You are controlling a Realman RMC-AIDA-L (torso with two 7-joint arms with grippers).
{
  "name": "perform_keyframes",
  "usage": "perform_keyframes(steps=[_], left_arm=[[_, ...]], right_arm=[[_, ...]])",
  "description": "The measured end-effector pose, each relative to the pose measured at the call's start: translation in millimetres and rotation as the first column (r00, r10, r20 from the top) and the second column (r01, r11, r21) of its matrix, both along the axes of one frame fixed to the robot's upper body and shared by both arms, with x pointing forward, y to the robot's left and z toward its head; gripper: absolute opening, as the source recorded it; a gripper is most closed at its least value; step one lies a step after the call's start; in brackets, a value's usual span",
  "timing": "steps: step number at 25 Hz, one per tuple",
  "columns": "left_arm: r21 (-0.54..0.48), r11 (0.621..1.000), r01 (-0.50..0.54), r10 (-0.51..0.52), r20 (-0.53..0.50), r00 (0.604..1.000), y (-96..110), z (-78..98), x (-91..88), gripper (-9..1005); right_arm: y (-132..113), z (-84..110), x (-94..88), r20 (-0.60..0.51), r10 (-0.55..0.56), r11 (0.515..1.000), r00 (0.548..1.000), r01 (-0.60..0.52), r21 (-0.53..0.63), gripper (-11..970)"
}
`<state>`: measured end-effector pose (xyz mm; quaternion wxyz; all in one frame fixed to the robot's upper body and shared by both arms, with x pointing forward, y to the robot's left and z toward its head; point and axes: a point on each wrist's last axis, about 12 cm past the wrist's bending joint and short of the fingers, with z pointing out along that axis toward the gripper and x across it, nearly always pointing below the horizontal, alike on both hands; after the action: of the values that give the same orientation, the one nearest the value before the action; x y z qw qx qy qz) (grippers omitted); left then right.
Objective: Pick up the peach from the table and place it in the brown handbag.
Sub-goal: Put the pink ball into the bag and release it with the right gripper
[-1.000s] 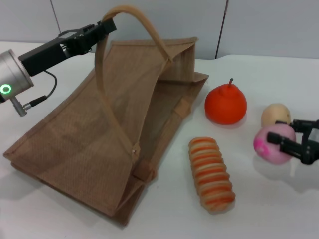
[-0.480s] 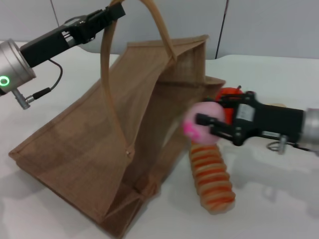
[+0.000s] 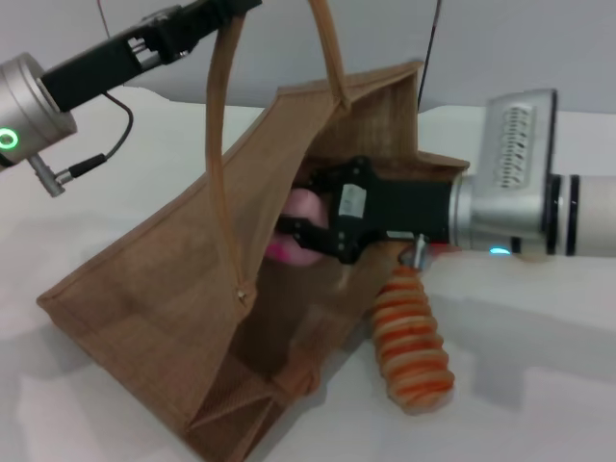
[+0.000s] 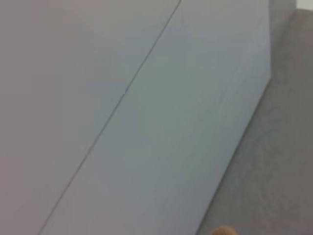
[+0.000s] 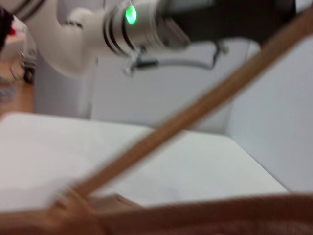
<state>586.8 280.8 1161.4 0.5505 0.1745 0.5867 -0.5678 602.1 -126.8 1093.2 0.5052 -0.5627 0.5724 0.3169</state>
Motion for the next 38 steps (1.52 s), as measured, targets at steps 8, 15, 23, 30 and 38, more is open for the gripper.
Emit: perform_keyframes(steps=[8,15,23,30,38], left_arm=[[-0.090,0.995,0.054,-0.049,0.056,0.997,3,12.3,-7.2,185],[-0.131,0.991,-0.002,0.011,0.064,0.998,16,10.7,-12.0,194],[-0.149,0.983,-0.110,0.114,0.025,0.993,31,-2.3,-12.2,204],[-0.092,0.973,-0.214,0.211,-0.042,0.977,38,-15.0,-5.5,212],[-0.019,0.957,-0.289,0.288,-0.057,0.956,39,-27.2,-1.7,222]], right_arm=[[5,-6.7,23.4,0.038,-0.185,0.975,0.982,0.188,-0.120,370],[5,-9.2,25.5,0.048,-0.209,0.966,0.977,0.214,-0.145,373],[-5,-15.6,11.6,0.009,-0.206,0.975,0.979,0.206,-0.080,519],[-38,-24.1,-6.7,-0.086,-0.271,0.959,0.959,0.277,0.065,706],[-109,-30.6,-34.8,-0.139,-0.490,0.798,0.861,0.507,0.326,893]])
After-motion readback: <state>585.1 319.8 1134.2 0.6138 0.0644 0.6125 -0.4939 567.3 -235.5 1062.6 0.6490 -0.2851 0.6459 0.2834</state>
